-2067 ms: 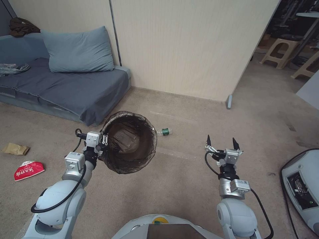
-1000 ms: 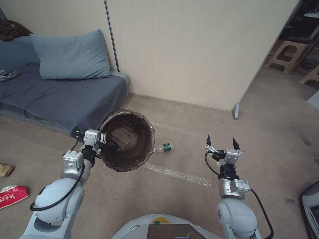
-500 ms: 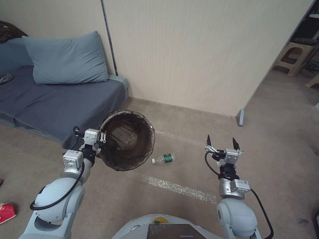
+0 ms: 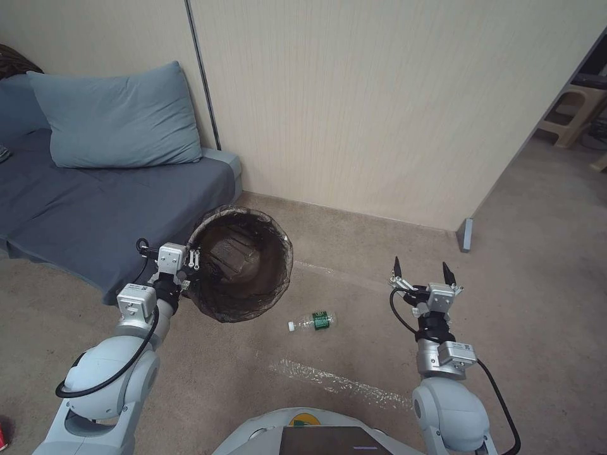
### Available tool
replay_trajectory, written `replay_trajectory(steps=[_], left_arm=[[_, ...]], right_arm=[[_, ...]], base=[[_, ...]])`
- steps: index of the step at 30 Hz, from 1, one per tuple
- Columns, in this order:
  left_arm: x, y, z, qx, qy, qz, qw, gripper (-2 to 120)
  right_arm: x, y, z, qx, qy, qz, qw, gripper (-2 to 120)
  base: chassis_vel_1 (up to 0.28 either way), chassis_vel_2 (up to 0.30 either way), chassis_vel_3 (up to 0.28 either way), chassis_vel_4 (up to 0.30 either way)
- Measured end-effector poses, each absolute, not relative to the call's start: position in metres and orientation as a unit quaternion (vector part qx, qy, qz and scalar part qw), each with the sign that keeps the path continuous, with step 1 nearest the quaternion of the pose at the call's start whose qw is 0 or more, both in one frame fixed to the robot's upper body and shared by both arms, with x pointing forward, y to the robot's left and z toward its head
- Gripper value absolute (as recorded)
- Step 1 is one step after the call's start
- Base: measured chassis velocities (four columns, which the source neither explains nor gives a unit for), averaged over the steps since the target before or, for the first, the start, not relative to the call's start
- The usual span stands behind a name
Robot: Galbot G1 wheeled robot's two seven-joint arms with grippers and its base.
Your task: Pick up the trash bin, then pick up the garbage from the floor and place it into the trash bin.
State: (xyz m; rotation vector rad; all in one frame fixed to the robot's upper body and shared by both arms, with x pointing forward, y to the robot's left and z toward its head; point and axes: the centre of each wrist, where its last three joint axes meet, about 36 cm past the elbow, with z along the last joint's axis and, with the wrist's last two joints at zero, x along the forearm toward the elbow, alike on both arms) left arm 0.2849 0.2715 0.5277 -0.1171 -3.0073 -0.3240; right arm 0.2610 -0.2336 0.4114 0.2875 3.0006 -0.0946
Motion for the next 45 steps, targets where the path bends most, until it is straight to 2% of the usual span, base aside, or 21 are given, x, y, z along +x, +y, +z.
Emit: replay_trajectory(steps=[45], left_arm=[[0.2842, 0.2790, 0.5185, -0.010, -0.991, -0.119, 0.067, 3]], right_arm=[[0.2610, -0.2336, 0.4114, 0.095, 0.993, -0.031, 0.063, 100]], base=[[0.000, 0.000, 0.000, 0.000]])
